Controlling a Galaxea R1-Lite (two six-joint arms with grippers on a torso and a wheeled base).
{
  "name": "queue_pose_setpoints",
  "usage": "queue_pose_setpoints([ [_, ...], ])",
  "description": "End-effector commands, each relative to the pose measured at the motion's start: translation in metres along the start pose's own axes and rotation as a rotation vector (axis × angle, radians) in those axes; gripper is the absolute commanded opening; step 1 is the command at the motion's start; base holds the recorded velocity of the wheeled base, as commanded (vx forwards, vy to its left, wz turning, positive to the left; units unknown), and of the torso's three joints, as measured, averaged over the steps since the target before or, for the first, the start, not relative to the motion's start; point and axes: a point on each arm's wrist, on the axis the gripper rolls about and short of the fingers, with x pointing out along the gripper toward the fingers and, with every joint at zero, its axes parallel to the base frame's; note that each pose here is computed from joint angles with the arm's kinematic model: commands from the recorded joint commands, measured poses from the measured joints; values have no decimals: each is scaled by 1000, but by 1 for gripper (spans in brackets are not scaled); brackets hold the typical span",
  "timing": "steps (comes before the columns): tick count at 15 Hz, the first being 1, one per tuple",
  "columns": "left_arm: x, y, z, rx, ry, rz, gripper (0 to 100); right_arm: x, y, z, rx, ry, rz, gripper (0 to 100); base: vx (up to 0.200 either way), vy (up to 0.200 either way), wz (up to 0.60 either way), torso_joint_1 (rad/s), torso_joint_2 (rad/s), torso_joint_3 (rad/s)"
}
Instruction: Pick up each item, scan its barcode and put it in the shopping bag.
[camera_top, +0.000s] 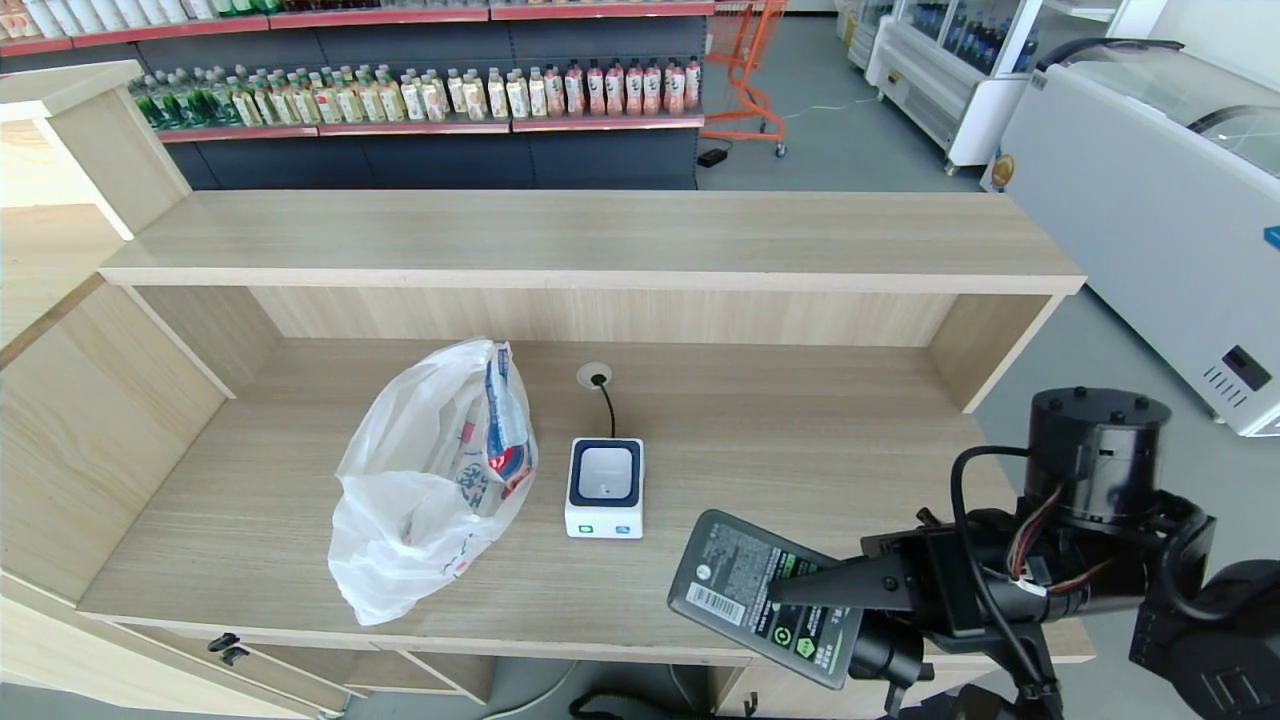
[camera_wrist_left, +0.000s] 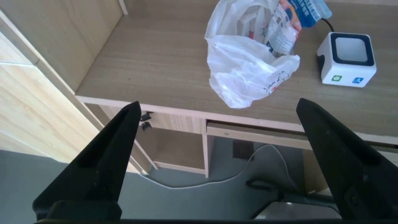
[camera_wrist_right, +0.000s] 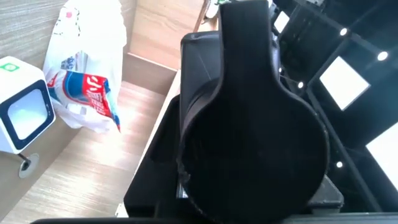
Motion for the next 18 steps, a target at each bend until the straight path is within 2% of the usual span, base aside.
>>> queue_pose_setpoints([
  [1,0,0,0,0,1,1,100,1,0,0,1,-2,-1,0,0,0,0,0,0,0],
  [18,0,0,0,0,0,1,100,1,-15,-3,-64,-15,-55,0,0,0,0,0,0,0],
])
